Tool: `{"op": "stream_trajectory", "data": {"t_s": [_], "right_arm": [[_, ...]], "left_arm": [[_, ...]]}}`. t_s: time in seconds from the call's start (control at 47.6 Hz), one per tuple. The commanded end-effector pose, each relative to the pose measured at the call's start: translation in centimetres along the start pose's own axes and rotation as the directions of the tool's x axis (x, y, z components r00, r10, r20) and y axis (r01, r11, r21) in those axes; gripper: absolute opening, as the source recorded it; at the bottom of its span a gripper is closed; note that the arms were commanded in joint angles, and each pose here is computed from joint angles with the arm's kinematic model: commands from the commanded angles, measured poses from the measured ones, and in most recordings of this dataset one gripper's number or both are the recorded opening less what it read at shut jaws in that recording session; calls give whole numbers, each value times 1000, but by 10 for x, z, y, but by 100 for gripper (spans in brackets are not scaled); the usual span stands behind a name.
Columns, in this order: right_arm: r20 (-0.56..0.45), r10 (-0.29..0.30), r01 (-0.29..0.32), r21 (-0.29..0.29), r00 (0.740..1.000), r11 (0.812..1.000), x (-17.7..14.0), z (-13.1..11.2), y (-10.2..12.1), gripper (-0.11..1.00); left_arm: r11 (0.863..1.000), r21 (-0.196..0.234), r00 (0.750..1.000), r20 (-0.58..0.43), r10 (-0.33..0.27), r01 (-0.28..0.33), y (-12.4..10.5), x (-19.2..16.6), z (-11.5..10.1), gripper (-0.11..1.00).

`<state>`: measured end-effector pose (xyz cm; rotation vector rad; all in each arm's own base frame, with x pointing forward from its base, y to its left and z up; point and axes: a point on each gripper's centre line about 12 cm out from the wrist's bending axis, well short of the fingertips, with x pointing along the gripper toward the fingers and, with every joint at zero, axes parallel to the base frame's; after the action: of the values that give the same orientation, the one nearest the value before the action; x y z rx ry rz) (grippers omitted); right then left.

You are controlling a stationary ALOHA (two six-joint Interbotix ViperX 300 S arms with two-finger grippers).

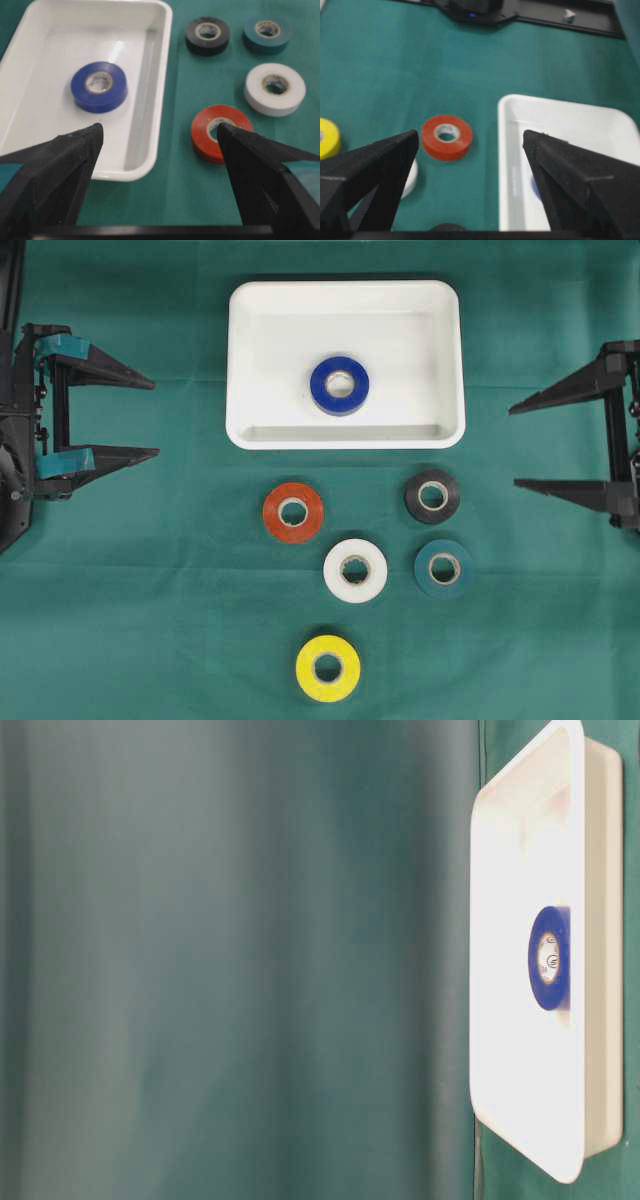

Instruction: Pick up the tape from a random location and place it into the white case.

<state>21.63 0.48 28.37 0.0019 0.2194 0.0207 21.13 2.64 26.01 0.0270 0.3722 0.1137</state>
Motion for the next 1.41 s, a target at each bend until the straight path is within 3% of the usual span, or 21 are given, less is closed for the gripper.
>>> {"op": "stream_trajectory", "data": {"t_s": [0.0, 0.189, 0.315, 0.966, 1.386], "right_arm": [[0, 40, -40, -4, 999, 999, 1, 5, 9, 92], [-34, 147, -148, -21, 989, 989, 0, 0, 33, 92], [-37, 182, -183, -29, 983, 983, -1, 0, 41, 92], [-28, 183, -184, -38, 983, 982, 1, 2, 42, 92], [-67, 182, -185, -41, 981, 982, 37, 10, 49, 92]], "left_arm": [[1000, -2, 1000, 17, -2, 2, 0, 0, 6, 94], [1000, -2, 1000, 14, -2, 2, 0, 0, 6, 94], [1000, -2, 1000, 14, -2, 2, 0, 0, 6, 95], [1000, -5, 1000, 17, -2, 3, 0, 0, 6, 94], [1000, -5, 1000, 15, -3, 3, 0, 1, 6, 94]]}}
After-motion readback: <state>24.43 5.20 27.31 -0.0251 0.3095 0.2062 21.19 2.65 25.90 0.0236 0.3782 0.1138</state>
